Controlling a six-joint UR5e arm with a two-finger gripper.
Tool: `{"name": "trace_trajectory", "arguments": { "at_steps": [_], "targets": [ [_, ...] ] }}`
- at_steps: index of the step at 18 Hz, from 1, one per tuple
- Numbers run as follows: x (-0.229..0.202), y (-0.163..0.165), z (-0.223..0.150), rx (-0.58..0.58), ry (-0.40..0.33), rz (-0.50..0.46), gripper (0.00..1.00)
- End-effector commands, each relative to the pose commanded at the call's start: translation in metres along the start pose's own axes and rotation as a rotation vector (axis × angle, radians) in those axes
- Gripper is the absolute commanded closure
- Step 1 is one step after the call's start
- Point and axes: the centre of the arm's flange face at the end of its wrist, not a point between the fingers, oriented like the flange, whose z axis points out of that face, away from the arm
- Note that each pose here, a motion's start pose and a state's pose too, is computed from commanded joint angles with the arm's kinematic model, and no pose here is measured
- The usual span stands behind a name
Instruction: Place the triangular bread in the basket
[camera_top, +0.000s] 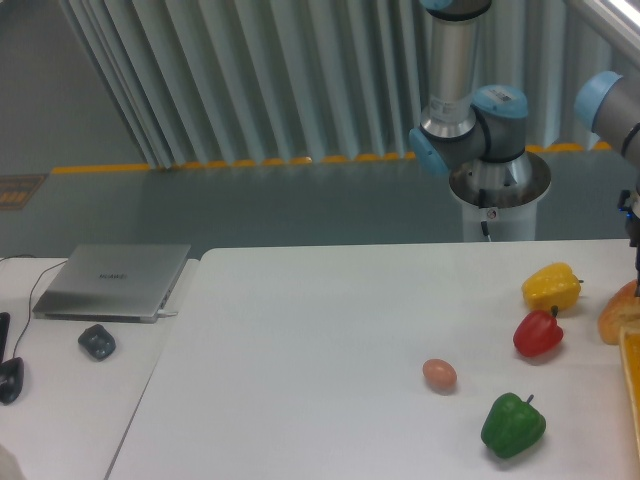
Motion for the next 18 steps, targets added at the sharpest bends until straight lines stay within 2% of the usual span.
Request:
{"name": "trace_trajectory", "arguments": {
  "at_steps": [11, 15, 18],
  "targets": [
    [-0.014, 0.018, 0.031, 0.036, 0.035, -0.011, 0.0],
    [-0.019, 0.021, 0.037, 0.025, 0.025, -0.008, 0.0],
    [-0.019, 0.021, 0.048, 0.019, 0.06, -0.003, 0.0]
  ]
}}
